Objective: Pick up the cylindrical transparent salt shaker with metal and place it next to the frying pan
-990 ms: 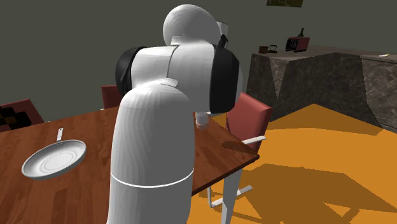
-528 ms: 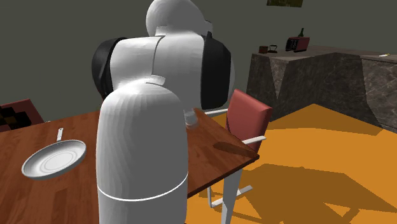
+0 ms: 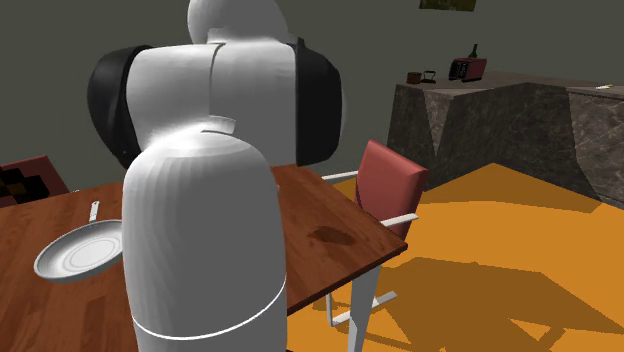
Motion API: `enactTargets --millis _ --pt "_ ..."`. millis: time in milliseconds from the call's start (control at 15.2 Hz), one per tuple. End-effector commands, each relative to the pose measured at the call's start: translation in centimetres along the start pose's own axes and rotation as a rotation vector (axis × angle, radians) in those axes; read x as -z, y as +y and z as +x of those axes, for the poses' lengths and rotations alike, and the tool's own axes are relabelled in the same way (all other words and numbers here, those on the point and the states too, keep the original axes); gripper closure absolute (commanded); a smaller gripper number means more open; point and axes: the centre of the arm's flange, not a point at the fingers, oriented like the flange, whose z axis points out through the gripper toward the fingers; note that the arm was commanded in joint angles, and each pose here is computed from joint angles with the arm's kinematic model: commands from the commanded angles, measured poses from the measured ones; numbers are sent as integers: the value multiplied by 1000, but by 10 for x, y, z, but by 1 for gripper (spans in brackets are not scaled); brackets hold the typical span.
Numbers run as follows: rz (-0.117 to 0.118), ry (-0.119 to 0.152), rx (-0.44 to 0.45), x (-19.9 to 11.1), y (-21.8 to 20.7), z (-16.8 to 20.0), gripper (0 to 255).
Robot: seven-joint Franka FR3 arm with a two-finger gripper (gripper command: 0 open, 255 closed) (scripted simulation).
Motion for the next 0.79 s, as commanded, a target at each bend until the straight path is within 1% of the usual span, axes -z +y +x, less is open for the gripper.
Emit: enactTargets --millis 0,726 --pt "0 1 -1 -8 -24 -12 255" --pt "0 1 -1 -39 -149 -80 255"
